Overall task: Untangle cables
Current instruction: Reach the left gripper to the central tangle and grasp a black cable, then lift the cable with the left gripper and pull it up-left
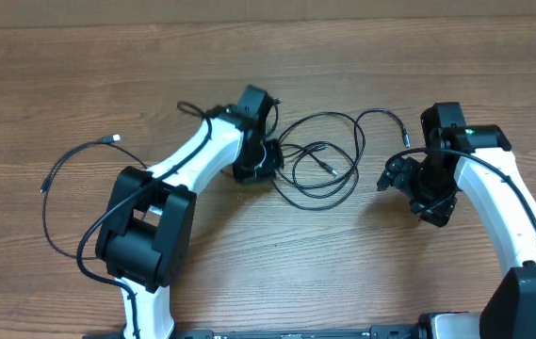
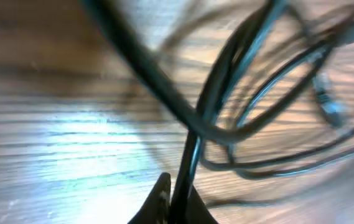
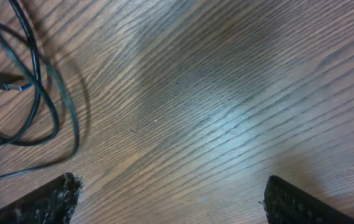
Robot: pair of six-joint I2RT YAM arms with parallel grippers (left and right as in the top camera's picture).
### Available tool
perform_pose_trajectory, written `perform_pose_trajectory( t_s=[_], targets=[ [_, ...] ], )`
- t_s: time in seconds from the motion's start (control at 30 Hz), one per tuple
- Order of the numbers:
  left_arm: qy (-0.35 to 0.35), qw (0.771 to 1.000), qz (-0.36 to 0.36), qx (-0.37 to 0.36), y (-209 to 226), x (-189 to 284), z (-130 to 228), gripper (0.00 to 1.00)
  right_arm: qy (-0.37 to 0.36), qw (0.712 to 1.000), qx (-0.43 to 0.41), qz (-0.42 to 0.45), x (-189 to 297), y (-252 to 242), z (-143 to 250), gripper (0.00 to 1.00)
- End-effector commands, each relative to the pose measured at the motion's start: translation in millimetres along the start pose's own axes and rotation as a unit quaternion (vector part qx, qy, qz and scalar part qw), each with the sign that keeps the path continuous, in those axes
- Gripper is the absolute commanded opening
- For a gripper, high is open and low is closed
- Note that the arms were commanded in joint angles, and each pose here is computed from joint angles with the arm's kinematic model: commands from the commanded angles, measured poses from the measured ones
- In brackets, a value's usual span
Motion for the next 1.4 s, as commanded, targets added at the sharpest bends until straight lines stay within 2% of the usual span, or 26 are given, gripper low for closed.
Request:
perform_pose_trajectory(
  t_s=[0.0,0.07,0.13,0.3,0.53,0.77,0.87,1.0,1.13,1.27,1.37],
  targets=[
    [-0.083,0.993,0.018,-0.080,-20.5,65.6,-29.4,0.04,-0.009,1.000,0.000,0.000,2.6,1.3,-2.8,0.93],
    [-0.126,0.980,0.053,-0.145,-38.2,115.3,-37.5,0.04,-0.009,1.000,0.000,0.000,2.5,1.3,-2.8,0.93],
    [-0.198,0.956,0.067,-0.207,-51.3,183.0,-42.4,0.04,-0.009,1.000,0.000,0.001,2.5,1.2,-2.7,0.93],
    [-0.305,0.921,0.081,-0.229,-56.2,283.0,-33.6,0.04,-0.009,1.000,0.000,0.001,2.5,1.2,-2.7,0.93],
    [-0.448,0.831,0.150,-0.294,-66.0,398.1,5.7,0.04,-0.009,1.000,0.000,0.001,2.5,1.3,-2.7,0.93],
    [-0.542,0.775,0.158,-0.283,-49.9,464.1,39.5,0.04,-0.010,1.000,0.000,0.000,2.5,1.5,-3.0,0.93],
    [-0.556,0.752,0.203,-0.289,-46.0,483.0,48.4,0.04,-0.011,1.000,0.001,-0.002,2.4,2.0,-3.5,0.93],
    [-0.571,0.728,0.279,-0.257,-32.0,513.3,52.0,0.04,-0.009,1.000,0.000,0.001,-0.6,0.6,-2.7,0.93],
    [-0.598,0.698,0.308,-0.247,-17.5,540.3,56.3,0.04,-0.005,1.000,-0.001,0.004,-4.8,-1.4,-1.6,0.93],
    [-0.618,0.686,0.319,-0.212,2.9,560.7,62.7,0.04,-0.006,1.000,0.000,0.003,-4.8,-1.2,-1.8,0.93],
    [-0.625,0.692,0.326,-0.154,24.3,570.2,65.9,0.04,-0.006,1.000,0.000,0.003,-4.8,-0.9,-2.0,0.93]
  ],
)
Point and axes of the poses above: each gripper's point midway between its finger pads, its own x axis back along the fingers, its own y axis along the line the jaws close on, z = x × y, the point moved 10 cm from there along x, back along the fingers, and after that the axes turned 10 degrees about -x, right-handed, at the moved point
